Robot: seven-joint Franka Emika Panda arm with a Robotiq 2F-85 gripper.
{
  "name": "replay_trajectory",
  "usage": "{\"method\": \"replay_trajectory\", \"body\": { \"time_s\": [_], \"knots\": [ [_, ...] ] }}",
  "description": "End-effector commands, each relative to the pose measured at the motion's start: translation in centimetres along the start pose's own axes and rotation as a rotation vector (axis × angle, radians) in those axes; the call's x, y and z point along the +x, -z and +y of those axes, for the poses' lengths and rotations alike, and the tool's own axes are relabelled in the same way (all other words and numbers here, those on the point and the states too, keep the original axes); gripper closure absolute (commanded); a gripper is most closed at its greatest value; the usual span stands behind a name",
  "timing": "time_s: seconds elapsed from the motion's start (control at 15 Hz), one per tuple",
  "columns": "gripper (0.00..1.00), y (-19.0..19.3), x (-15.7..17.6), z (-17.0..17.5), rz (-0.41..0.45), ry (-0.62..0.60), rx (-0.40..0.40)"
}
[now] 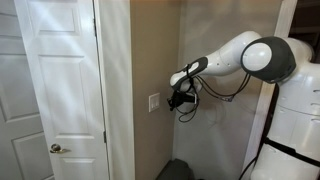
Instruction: Turn off the light
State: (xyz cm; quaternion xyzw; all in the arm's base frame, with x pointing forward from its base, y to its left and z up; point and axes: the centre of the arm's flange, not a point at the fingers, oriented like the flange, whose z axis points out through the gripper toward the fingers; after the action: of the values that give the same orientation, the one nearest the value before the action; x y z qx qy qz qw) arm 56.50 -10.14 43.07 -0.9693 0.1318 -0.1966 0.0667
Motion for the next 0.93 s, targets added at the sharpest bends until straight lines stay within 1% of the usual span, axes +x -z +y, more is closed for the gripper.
{"method": "replay_trajectory", "body": {
  "time_s": [0.0,0.13,0.33,0.6,0.87],
  "knots": [
    [1.00,-1.4,3.1,-1.1,0.014,0.016,0.059],
    [1.00,-1.6,3.5,-2.1,-0.019,-0.004,0.085],
    [1.00,-1.7,3.7,-3.0,-0.034,0.006,0.097],
    [1.00,-1.6,3.6,-3.6,-0.046,0.018,0.112],
    [1.00,-1.1,3.5,-4.8,-0.037,0.010,0.153]
  ]
}}
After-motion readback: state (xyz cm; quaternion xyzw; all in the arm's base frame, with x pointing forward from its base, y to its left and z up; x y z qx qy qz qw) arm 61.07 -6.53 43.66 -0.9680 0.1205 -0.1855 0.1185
